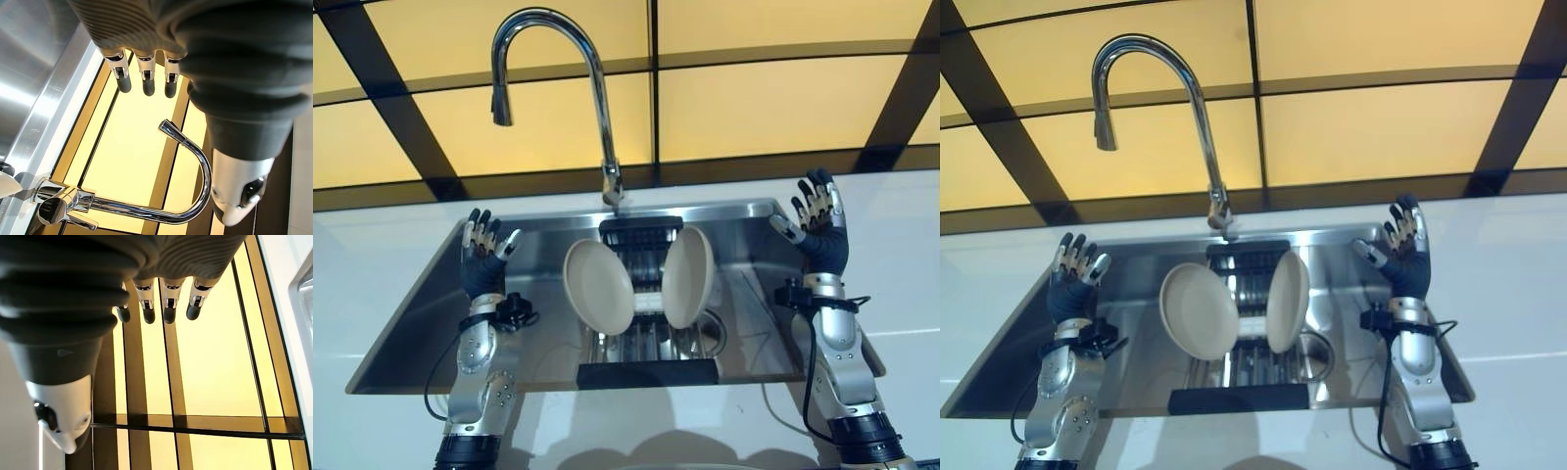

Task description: Pick up plates and place into dishwasher.

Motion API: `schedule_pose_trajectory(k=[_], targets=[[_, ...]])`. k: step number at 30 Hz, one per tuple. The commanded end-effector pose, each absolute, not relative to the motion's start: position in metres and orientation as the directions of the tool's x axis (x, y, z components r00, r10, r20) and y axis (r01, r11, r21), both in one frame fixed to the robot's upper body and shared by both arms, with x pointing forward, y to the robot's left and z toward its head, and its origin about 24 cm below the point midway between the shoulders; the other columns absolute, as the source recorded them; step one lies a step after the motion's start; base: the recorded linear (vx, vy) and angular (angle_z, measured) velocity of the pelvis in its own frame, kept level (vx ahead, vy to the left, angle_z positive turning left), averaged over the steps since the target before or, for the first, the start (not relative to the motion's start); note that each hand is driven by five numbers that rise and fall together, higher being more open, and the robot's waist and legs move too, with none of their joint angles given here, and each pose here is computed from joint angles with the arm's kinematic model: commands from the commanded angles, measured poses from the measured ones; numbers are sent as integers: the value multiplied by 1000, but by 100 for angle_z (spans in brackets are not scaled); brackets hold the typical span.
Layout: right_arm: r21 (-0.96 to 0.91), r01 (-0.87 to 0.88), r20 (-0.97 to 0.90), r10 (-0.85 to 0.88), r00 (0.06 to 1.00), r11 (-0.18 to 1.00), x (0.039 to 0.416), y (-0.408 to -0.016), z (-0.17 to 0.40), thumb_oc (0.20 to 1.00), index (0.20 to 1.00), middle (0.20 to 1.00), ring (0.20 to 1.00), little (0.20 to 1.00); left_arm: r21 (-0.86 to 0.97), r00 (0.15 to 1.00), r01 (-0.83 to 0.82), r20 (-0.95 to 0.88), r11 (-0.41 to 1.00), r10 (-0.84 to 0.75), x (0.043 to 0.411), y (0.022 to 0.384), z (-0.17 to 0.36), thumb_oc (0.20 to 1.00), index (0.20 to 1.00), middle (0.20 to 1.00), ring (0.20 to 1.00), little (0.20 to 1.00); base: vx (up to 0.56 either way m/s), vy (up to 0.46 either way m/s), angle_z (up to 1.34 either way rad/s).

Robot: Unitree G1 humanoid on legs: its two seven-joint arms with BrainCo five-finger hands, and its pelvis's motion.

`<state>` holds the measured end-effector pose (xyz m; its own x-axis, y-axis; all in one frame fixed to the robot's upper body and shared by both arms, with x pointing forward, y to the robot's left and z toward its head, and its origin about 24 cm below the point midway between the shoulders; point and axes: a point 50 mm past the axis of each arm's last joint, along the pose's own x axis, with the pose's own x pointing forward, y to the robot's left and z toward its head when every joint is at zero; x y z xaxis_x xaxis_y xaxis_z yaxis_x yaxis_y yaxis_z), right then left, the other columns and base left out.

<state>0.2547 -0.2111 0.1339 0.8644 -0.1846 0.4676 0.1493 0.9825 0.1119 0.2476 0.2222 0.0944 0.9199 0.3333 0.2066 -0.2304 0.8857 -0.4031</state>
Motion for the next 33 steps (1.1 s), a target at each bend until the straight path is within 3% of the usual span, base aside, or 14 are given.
schedule_pose_trajectory(k=[1,13,24,33], targets=[[122,110,586,-161,794,986,255,-202,154,1000,1000,1000,1000,1000,-370,910,-176,293,912,295,254,228,111,1000,1000,1000,1000,1000,0,0,0],[125,113,583,-165,796,986,256,-204,157,1000,1000,1000,1000,1000,-332,912,-166,306,928,273,252,228,112,1000,1000,1000,1000,1000,0,0,0],[118,107,575,-156,803,987,257,-206,157,1000,1000,1000,1000,1000,-107,920,-230,301,967,252,258,239,113,1000,1000,1000,1000,1000,0,0,0],[107,103,571,-146,808,989,259,-209,156,1000,1000,1000,1000,1000,301,912,-344,334,890,239,263,256,113,1000,1000,1000,1000,1000,0,0,0]])
